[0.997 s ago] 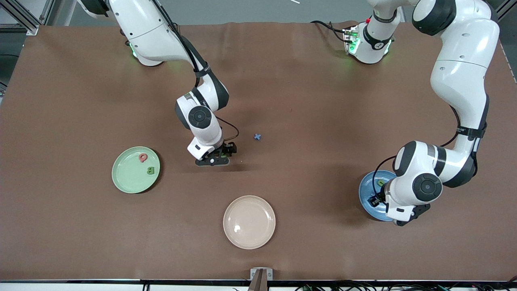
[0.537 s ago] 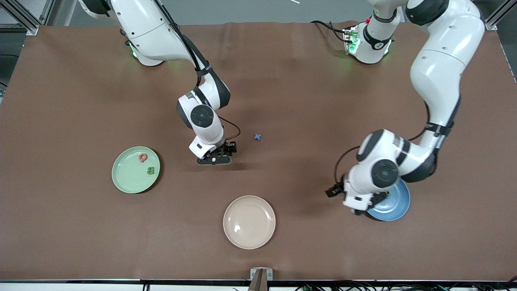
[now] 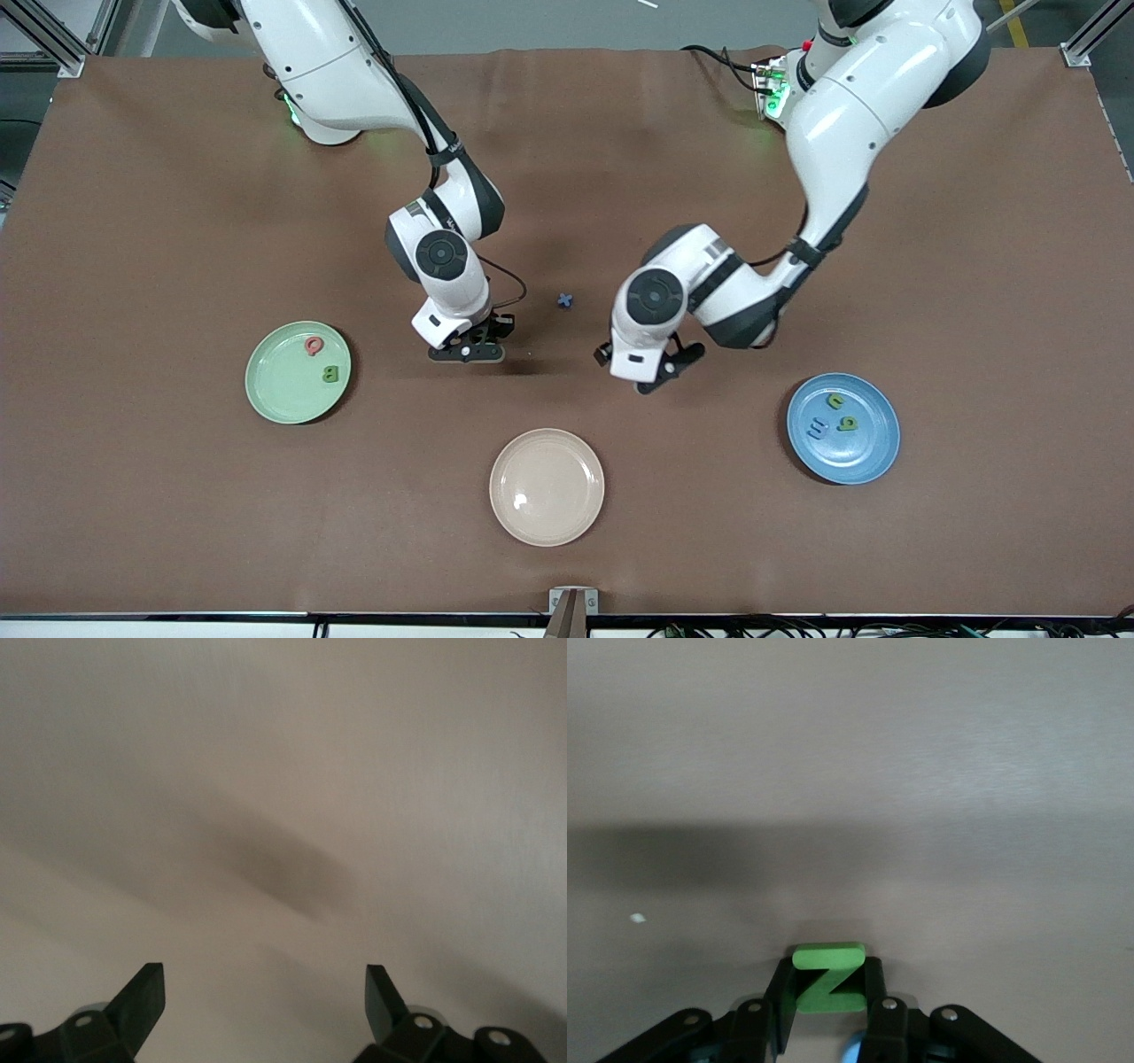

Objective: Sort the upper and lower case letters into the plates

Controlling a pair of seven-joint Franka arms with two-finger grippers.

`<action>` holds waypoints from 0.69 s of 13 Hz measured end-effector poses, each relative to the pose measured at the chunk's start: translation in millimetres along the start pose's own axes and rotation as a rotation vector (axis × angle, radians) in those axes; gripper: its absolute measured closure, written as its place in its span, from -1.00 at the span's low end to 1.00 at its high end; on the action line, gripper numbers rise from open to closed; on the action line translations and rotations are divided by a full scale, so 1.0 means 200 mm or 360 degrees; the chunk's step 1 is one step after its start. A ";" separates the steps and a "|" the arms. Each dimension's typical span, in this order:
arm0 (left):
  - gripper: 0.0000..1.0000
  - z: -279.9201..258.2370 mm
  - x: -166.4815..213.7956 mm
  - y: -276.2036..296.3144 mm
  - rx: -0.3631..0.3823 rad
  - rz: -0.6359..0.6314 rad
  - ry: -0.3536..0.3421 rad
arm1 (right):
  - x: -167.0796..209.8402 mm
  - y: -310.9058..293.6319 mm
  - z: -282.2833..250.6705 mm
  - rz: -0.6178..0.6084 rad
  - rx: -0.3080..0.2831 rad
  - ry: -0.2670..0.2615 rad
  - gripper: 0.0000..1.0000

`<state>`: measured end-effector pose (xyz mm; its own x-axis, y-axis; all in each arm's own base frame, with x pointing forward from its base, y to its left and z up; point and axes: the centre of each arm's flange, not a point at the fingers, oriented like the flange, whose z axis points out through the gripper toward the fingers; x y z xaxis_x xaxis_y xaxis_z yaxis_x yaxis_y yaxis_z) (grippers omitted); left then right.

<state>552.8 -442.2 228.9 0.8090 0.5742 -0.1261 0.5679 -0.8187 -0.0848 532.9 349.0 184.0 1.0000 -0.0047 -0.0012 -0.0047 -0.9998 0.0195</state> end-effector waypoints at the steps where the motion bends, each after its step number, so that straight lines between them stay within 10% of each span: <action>1: -0.97 0.04 -0.10 0.02 -0.0011 -0.0060 -0.0001 | 0.07 0.08 -0.06 -0.0007 -0.0032 -0.0049 0.30; 9: -0.79 0.16 -0.50 0.10 -0.0166 -0.0809 -0.0067 | 0.45 1.49 -0.56 -0.0392 0.0032 -0.0259 0.30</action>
<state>478.4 -515.6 208.0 0.4212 0.8970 -0.1344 0.9014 -0.4303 -0.0471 620.9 53.8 302.3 0.9576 0.2368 -0.1640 0.2366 -0.9714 -0.0213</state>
